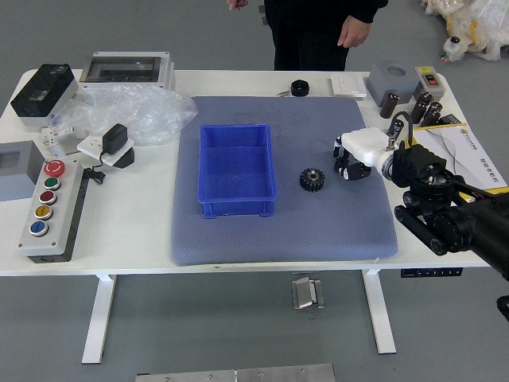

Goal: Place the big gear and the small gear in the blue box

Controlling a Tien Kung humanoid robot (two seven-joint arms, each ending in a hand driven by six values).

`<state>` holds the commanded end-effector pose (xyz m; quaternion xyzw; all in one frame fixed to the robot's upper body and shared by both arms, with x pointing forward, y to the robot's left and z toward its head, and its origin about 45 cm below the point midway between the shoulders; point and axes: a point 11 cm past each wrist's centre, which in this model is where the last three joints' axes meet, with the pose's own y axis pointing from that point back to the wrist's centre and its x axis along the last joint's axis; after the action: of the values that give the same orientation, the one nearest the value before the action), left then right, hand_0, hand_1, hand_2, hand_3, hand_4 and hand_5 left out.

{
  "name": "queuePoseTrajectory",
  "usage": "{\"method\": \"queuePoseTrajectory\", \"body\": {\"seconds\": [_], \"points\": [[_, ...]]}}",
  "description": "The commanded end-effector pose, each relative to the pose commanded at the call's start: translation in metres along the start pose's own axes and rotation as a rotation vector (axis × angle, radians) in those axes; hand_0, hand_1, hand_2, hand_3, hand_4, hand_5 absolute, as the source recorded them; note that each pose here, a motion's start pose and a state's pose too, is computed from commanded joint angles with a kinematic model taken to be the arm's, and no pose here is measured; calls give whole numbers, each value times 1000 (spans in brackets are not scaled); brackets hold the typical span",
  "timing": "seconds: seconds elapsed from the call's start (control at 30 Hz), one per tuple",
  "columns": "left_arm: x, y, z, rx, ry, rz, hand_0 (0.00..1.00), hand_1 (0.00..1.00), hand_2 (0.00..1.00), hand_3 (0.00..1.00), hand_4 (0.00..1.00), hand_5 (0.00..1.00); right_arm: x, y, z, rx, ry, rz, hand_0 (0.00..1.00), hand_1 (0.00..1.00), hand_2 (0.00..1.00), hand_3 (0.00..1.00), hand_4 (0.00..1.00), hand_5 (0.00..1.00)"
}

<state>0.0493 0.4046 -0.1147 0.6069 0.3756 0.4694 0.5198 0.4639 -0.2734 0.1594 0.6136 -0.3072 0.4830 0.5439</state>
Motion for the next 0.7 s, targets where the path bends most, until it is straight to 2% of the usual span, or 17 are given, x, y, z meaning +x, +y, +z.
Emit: {"method": "queuePoseTrajectory", "body": {"seconds": [0.5,0.53,0.7], "points": [[0,0,0,1,-2,0,861,832,816,836,708,307,-8,0,1,-8,-8,-22,539,452,509,609,546,233],[0,0,0,1,-1,0,861,832,815,835,708,308,-8,0,1,-9,-8,-22,565,458,514,619,517,211],[0,0,0,0,0,0,861,832,815,835,708,308,-7,1,1,-9,-6,-14,565,458,514,619,517,211]]}}
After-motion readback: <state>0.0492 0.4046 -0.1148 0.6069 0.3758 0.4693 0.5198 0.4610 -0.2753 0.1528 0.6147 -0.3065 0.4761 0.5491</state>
